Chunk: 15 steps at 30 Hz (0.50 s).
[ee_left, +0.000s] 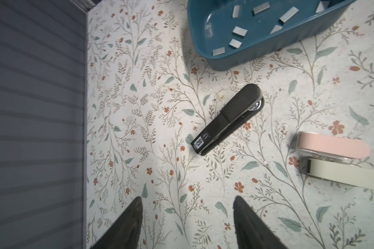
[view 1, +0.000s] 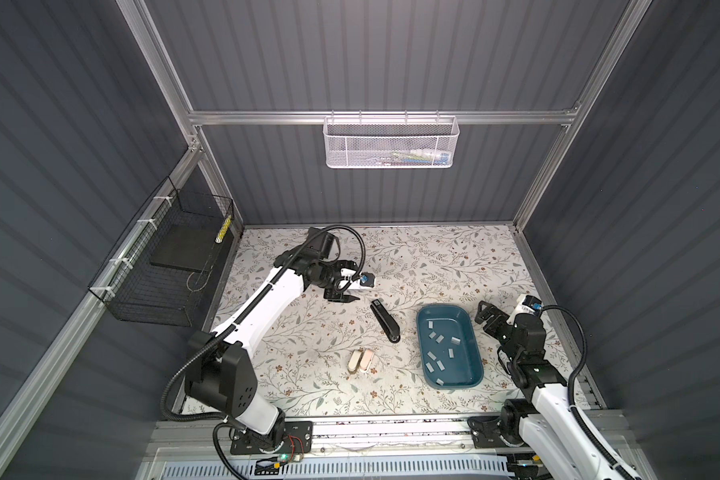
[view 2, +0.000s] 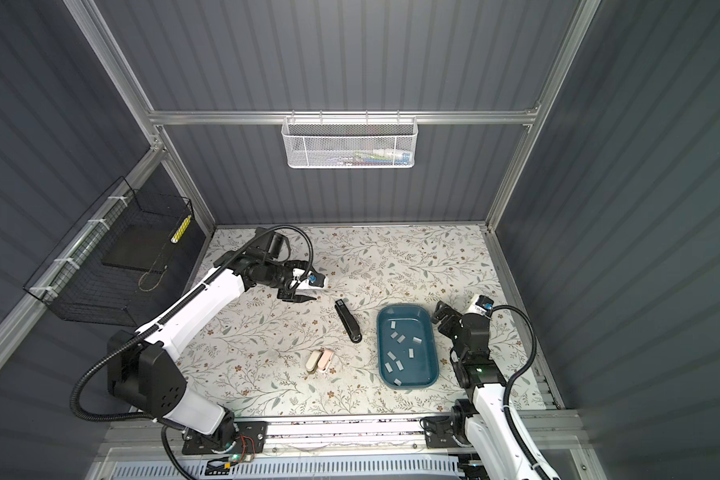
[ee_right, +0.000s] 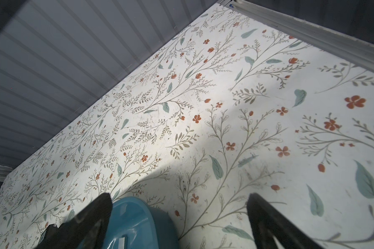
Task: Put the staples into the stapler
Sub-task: 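Raise the left arm and move its gripper over the black stapler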
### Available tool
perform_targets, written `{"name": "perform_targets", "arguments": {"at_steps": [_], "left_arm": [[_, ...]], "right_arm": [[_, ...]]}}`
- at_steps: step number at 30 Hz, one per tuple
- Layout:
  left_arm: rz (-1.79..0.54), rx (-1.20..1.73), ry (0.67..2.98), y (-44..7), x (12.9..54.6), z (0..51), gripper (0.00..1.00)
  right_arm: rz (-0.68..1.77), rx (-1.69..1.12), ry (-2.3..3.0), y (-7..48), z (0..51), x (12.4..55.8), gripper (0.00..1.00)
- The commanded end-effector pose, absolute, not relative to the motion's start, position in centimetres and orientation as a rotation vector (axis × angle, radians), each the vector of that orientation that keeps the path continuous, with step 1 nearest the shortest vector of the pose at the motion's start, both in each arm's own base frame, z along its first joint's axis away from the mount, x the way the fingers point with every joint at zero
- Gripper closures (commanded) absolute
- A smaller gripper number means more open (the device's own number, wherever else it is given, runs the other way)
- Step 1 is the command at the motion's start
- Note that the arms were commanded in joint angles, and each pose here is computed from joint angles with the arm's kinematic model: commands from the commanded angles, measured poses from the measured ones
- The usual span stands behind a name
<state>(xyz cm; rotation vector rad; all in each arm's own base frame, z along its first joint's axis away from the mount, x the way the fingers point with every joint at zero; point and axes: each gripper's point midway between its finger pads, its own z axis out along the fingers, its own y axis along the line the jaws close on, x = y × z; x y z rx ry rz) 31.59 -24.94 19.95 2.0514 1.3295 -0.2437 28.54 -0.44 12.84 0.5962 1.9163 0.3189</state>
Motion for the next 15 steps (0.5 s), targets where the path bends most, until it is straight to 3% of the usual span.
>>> {"name": "perform_targets", "arguments": {"at_steps": [1, 15], "left_arm": [[-0.214, 2.265, 1.248, -25.6, 30.0, 18.7, 0.35], [-0.249, 2.711, 1.115, -29.8, 27.4, 11.9, 0.38]], "right_arm": [[0.326, 0.604, 1.863, -0.7, 14.2, 28.8, 0.01], [0.324, 0.606, 1.884, -0.6, 13.8, 29.1, 0.01]]}}
